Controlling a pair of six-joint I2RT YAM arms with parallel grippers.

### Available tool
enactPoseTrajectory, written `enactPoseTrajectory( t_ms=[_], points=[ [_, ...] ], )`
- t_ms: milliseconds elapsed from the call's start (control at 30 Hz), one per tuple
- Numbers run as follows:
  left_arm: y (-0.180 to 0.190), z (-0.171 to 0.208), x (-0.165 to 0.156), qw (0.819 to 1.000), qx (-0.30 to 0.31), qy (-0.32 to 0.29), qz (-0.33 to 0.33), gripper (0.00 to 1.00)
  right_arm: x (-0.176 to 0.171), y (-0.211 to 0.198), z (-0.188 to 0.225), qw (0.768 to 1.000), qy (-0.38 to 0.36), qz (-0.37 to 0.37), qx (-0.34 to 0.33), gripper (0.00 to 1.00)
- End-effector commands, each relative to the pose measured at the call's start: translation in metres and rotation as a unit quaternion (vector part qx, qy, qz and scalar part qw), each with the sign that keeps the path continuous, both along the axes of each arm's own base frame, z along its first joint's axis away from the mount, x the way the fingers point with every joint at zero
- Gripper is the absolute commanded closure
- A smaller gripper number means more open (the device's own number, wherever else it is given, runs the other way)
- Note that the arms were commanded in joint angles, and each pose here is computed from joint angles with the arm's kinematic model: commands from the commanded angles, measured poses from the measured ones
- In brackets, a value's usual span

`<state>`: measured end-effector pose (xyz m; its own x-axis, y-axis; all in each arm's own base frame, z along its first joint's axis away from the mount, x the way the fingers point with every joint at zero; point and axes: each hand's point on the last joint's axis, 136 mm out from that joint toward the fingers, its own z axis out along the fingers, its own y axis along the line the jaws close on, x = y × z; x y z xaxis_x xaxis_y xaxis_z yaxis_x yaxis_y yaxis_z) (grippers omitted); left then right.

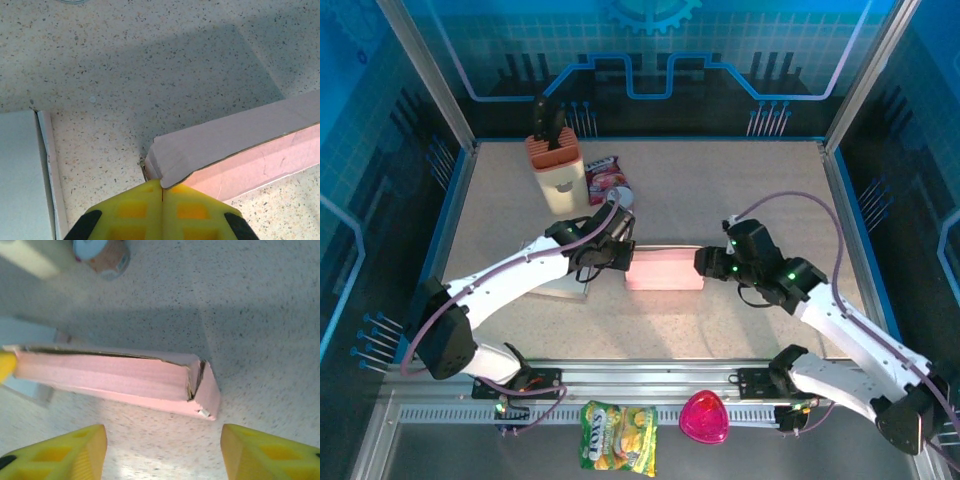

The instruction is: Fold the paper box

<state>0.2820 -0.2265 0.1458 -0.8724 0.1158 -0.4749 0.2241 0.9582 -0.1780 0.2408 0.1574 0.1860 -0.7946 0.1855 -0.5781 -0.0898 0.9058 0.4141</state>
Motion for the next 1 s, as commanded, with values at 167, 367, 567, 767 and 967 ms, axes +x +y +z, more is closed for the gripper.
enactPoseTrajectory(
  t_ms=[167,367,567,767,967],
  points=[
    [0.005,-0.023,-0.023,0.999,0.024,0.041,-0.003,1.0,-0.004,0.016,-0.01,0.929,0.143,-0.161,0.301,0.3],
    [0.006,-0.02,-0.025,0.999,0.028,0.024,-0.002,1.0,-0.002,0.014,-0.008,0.889,0.166,-0.231,0.357,0.26],
    [0.001,-0.016,-0.027,0.999,0.038,-0.004,-0.005,1.0,0.0,0.008,-0.019,0.859,0.176,-0.277,0.393,0.19],
    [-0.005,-0.011,-0.029,0.998,0.047,-0.04,-0.01,1.0,0.014,0.017,-0.028,0.832,0.201,-0.291,0.428,0.2],
    [-0.008,-0.011,-0.031,0.996,0.063,-0.065,-0.014,1.0,0.023,0.019,-0.026,0.829,0.196,-0.293,0.434,0.21]
  ],
)
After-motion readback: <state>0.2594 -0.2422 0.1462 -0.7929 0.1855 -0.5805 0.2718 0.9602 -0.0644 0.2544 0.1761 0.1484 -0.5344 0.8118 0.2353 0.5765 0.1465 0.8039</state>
